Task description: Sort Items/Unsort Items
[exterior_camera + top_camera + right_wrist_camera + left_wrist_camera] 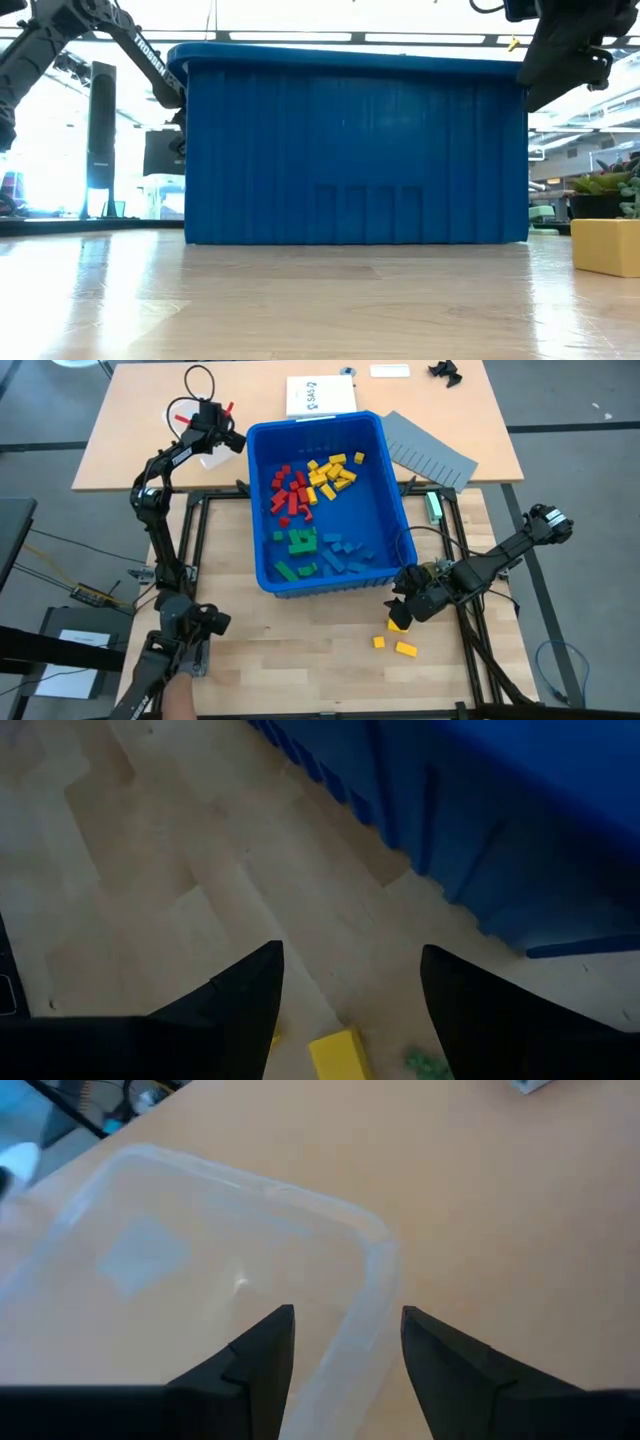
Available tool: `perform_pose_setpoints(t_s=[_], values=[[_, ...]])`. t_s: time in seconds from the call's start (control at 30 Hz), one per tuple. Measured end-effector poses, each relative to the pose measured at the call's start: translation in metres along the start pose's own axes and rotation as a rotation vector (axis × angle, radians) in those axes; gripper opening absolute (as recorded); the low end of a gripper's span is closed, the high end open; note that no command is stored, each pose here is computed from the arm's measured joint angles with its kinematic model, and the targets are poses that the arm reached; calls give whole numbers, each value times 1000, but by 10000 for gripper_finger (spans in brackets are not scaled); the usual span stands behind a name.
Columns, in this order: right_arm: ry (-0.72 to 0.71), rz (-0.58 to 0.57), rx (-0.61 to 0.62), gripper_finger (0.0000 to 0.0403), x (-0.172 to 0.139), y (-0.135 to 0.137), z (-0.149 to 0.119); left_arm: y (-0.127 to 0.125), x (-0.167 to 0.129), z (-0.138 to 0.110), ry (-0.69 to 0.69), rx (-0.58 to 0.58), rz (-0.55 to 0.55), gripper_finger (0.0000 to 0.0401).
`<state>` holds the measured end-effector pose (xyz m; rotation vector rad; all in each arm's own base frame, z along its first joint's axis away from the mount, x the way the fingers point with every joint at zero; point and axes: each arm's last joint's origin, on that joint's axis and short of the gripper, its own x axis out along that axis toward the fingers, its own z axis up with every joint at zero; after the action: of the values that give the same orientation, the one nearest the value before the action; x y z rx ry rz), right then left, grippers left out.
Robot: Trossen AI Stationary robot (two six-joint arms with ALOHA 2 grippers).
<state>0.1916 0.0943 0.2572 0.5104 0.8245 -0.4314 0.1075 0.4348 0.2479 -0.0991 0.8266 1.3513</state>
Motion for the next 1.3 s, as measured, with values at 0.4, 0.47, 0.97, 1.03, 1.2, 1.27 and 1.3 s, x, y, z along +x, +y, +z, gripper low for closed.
perform_pose_setpoints(t_s=[0.4,0.47,0.97,1.03,1.2,1.27,1.3], values=[[-8,-14,-51,236,1,-1,1,29,-58,41,275,61,39,192],[-8,-14,-60,236,1,-1,1,32,-54,38,313,100,18,192],[-13,-15,-64,236,0,-1,0,24,6,9,419,244,-40,191],[-13,-14,-64,236,0,-1,0,23,8,7,413,274,-45,185],[-14,-15,-65,236,0,-1,0,18,14,-2,421,346,-67,139],[-13,-15,-70,236,0,-1,0,16,16,-6,427,368,-77,113],[-13,-16,-72,236,0,-1,0,16,17,-7,432,375,-79,97]])
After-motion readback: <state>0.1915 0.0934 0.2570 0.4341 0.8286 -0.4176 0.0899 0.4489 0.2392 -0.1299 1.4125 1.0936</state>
